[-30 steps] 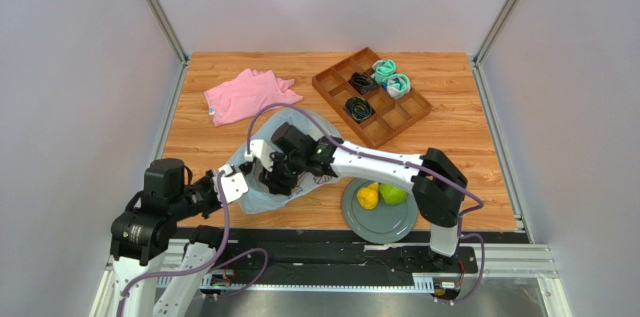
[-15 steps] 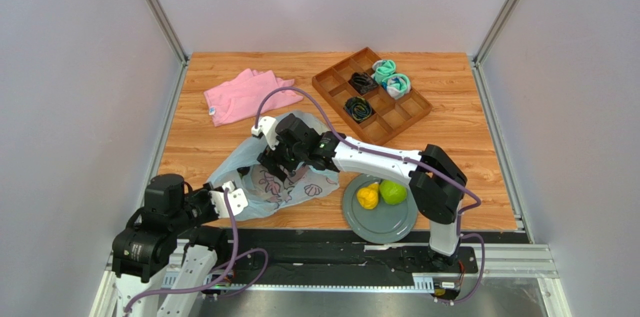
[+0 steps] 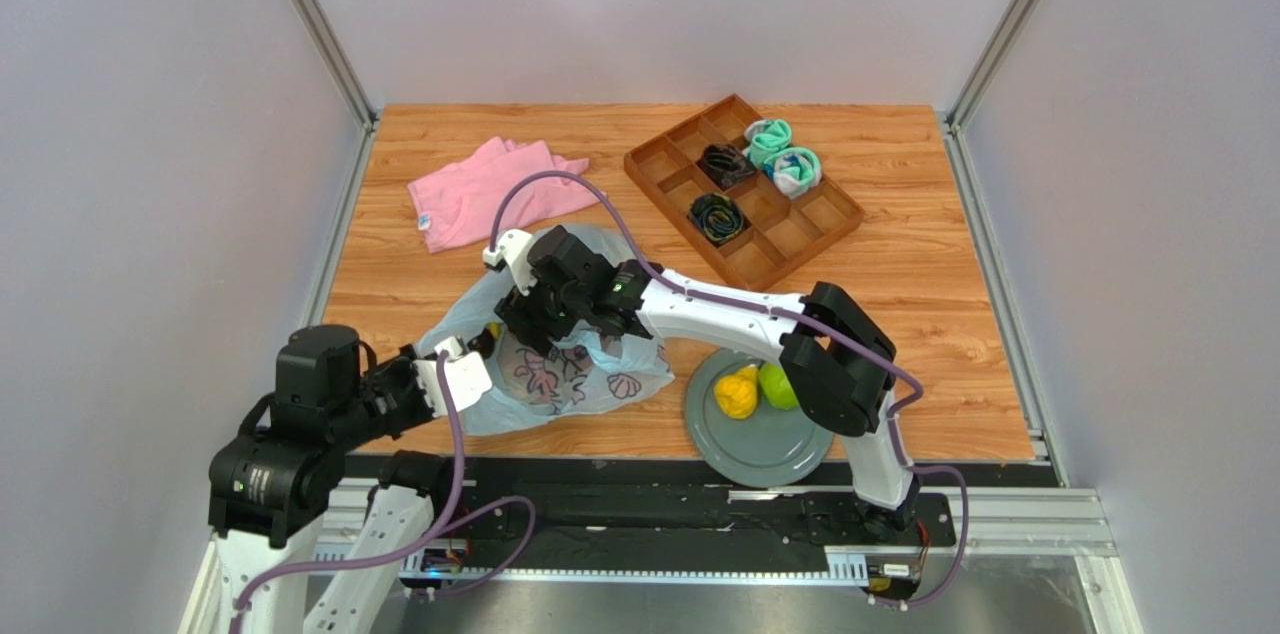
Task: Take the fake fruits out of the plastic bag
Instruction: Adjust the plastic bag at the center of the board.
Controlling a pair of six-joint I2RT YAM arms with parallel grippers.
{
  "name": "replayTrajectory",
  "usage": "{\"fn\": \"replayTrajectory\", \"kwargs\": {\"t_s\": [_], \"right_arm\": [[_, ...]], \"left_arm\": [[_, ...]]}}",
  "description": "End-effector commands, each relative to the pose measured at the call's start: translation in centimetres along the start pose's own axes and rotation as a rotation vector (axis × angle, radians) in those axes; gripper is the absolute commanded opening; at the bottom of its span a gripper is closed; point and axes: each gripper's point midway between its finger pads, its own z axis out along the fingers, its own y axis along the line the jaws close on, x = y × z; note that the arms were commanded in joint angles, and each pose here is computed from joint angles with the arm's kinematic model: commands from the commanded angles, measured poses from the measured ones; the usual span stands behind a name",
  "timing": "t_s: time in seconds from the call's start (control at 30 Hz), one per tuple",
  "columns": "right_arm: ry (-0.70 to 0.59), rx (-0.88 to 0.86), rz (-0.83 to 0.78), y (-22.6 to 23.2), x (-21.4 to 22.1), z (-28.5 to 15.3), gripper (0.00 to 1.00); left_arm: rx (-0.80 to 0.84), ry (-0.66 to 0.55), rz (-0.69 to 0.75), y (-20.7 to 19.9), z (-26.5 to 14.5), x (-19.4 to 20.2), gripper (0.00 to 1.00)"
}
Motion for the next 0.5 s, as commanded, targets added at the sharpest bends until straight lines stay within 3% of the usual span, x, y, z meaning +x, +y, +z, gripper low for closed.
{"fn": "replayTrajectory", "kwargs": {"t_s": [0.0, 0.27, 0.37, 0.47], "right_arm": [[-0.085, -0.018, -0.031, 0.5, -3.2, -0.9, 0.70], [-0.077, 0.023, -0.084, -0.4, -2.1, -2.1, 0.70], [-0.065, 0.116, -0.121, -3.6, -1.4, -2.9, 0.70], [-0.085, 0.306, -0.130, -9.7, -2.0, -4.9, 0.70]], "left_arm": [[0.191, 0.064, -0.154, -4.1, -0.6, 0.9, 0.00], [0.170, 0.066, -0.142, -4.1, -1.6, 0.8, 0.00], [0.147, 0.065, -0.114, -4.0, -2.1, 0.9, 0.00], [0.114, 0.058, -0.099, -3.6, -2.4, 0.8, 0.00]]}}
